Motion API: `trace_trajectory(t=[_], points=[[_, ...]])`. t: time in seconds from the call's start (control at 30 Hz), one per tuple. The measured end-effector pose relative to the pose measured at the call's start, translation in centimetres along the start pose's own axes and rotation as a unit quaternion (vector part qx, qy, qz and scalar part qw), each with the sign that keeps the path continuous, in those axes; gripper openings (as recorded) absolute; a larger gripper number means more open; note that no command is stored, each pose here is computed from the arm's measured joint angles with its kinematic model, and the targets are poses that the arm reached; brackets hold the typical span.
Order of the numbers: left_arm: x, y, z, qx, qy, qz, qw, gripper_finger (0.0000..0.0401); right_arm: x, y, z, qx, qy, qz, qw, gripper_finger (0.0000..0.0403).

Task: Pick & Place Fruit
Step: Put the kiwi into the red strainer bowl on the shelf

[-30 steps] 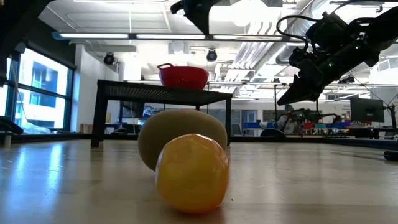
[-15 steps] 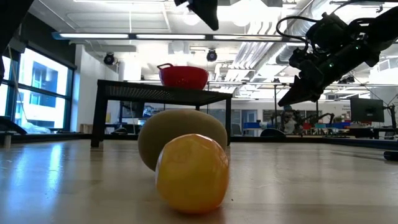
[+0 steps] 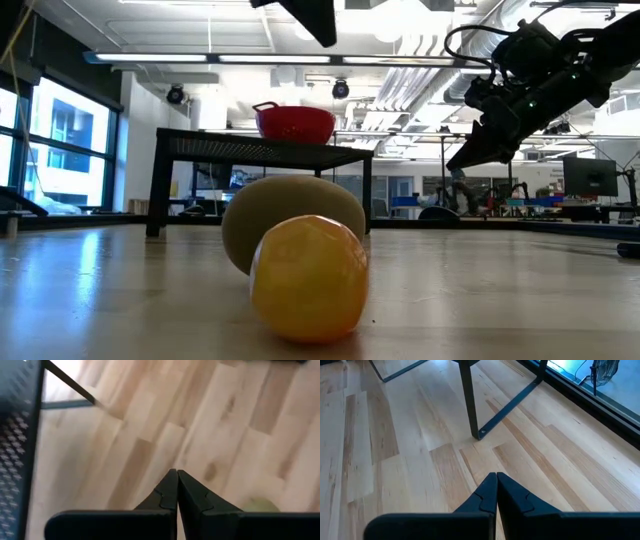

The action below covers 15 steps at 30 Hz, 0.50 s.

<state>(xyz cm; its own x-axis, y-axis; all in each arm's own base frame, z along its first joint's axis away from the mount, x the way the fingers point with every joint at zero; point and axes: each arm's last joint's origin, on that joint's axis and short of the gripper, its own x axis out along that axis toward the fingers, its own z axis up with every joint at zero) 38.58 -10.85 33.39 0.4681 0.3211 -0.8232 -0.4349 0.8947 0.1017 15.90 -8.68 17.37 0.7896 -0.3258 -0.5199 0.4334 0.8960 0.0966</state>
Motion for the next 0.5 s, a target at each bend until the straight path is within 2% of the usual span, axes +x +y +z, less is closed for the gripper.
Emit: trace_trajectory(t=[0.3, 0.5], points=[[-2.0, -3.4, -2.6, 0.007, -0.005, -0.036, 0.999, 0.0, 0.0, 0.0, 0.0, 0.004, 0.0, 0.0, 1.0, 0.0002], [-3.6, -6.0, -3.4, 0.051, -0.06, -0.085, 0.993, 0.0, 0.0, 0.0, 0.0, 0.004, 0.0, 0.0, 1.0, 0.0002]])
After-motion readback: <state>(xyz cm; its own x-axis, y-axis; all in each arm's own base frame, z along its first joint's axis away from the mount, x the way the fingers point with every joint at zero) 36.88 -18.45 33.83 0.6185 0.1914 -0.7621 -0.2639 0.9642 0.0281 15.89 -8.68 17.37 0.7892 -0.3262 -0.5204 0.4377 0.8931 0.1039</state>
